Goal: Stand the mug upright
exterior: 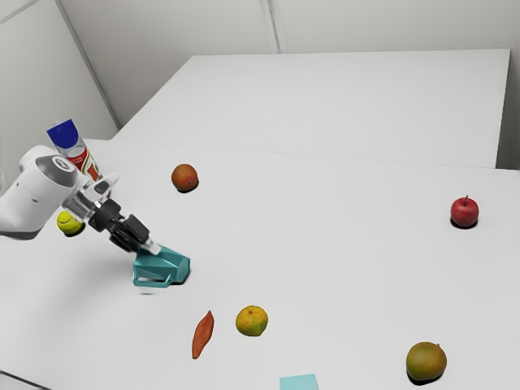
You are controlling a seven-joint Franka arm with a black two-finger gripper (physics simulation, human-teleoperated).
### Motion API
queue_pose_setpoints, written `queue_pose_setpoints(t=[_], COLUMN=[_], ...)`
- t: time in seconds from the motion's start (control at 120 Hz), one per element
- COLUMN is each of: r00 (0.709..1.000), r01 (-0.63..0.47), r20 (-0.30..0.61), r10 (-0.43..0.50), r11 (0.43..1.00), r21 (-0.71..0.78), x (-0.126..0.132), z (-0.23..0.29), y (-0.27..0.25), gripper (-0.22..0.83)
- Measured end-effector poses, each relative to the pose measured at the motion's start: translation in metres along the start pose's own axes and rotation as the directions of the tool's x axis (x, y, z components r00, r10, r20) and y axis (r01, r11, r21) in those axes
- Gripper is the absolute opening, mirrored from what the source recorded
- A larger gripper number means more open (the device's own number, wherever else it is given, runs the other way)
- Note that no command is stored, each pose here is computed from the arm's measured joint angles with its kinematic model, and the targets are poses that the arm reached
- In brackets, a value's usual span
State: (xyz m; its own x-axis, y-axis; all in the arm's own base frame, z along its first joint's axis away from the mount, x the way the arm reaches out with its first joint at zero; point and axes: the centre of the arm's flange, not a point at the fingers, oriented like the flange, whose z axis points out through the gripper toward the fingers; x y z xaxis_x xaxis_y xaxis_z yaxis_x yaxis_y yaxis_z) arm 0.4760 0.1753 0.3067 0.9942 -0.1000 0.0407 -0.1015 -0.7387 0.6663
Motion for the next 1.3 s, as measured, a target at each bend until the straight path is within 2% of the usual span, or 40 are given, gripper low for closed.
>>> queue_pose_setpoints(t=[0.125,0.233,0.475,0.633,0.825,1.025,1.15,1.3], r00=[1.000,0.999,0.998,0.987,0.942,0.896,0.883,0.887], r01=[-0.015,-0.032,-0.060,-0.163,-0.331,-0.441,-0.467,-0.460], r20=[0.005,0.007,0.010,0.023,0.154,0.266,0.309,0.318], r10=[0.015,0.032,0.060,0.161,0.298,0.356,0.353,0.335], r11=[1.000,0.999,0.998,0.984,0.902,0.783,0.720,0.695], r21=[-0.013,-0.017,-0.011,0.076,0.278,0.438,0.513,0.553], x=[0.000,0.002,0.006,0.024,0.053,0.074,0.082,0.084], z=[0.000,-0.004,-0.006,-0.008,0.008,0.033,0.049,0.076], y=[0.003,0.009,0.018,0.059,0.110,0.152,0.176,0.198], gripper=[0.04,-0.05,-0.13,-0.15,-0.16,-0.16,-0.16,-0.16])
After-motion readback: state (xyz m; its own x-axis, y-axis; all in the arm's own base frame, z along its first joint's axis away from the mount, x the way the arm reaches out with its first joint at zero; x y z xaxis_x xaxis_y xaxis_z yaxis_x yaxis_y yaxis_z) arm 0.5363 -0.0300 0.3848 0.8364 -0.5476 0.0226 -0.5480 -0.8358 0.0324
